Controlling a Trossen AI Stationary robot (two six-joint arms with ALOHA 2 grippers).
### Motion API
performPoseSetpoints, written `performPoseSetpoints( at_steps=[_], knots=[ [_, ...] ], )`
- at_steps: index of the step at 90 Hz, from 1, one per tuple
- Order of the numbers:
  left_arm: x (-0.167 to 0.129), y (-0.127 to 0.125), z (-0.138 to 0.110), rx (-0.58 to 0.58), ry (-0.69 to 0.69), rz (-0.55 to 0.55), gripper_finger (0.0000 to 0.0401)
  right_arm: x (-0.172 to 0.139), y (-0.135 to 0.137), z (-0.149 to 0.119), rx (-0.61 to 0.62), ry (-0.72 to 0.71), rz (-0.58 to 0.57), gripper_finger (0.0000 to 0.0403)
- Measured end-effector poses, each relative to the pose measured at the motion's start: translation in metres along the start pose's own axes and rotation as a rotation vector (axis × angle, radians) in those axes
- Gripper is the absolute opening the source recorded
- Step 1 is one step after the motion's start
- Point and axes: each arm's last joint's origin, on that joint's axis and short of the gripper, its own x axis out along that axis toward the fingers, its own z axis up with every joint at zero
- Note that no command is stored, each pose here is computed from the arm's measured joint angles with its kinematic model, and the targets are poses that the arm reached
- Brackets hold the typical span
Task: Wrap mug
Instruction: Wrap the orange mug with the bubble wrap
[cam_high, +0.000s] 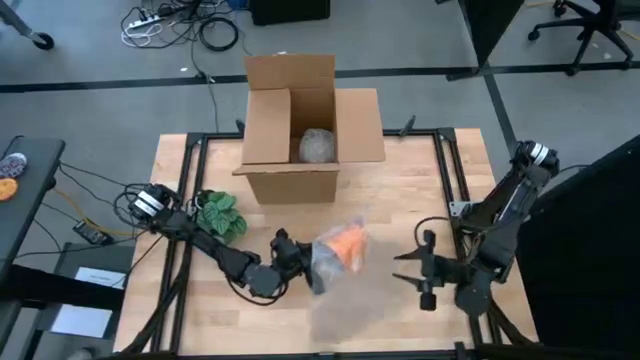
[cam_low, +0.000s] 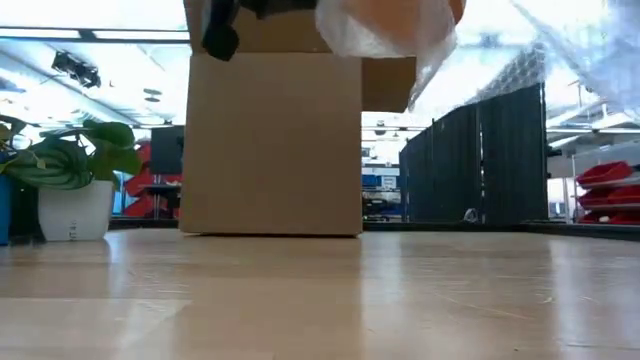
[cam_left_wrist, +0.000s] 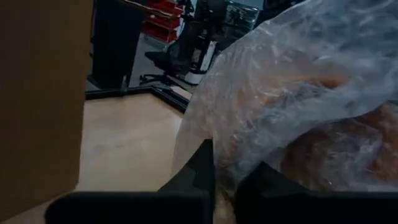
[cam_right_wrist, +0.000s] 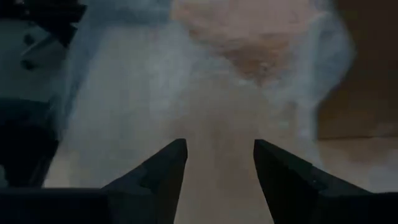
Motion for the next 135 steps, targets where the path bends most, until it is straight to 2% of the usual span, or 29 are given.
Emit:
performPoseSetpoints(
  at_steps=[18,32,46,71,89,106,117,135],
  knots=[
    [-0.004,-0.002,-0.001,0.015,0.005,-0.012,0.0006,0.021,-0.015,0.002,-0.036,-0.051,-0.228,0.0163],
    [-0.006,-0.003,0.001,0.031,-0.012,0.004,0.0006,0.059,-0.011,-0.010,-0.016,0.029,-0.304,0.0139],
    [-0.005,0.000,0.003,0.042,-0.046,0.091,0.0006,0.086,0.013,-0.029,0.001,0.102,-0.233,0.0094],
    [0.009,0.012,-0.006,0.004,-0.022,0.143,0.0006,0.118,0.042,-0.048,0.049,0.057,-0.186,0.0007],
    [0.019,0.020,-0.029,-0.030,0.000,0.175,0.0006,0.147,0.044,-0.063,0.073,0.059,-0.215,0.0007],
    [0.020,0.019,-0.032,0.000,0.022,0.168,0.0005,0.169,0.055,-0.070,0.152,0.025,-0.125,0.0001],
    [0.027,0.008,-0.025,0.046,0.147,0.106,0.0002,0.174,0.064,-0.066,0.173,-0.039,-0.051,0.0001],
    [0.044,0.006,-0.005,0.183,0.380,0.170,0.0002,0.174,0.067,-0.063,0.196,-0.066,-0.019,0.0000]
  ],
)
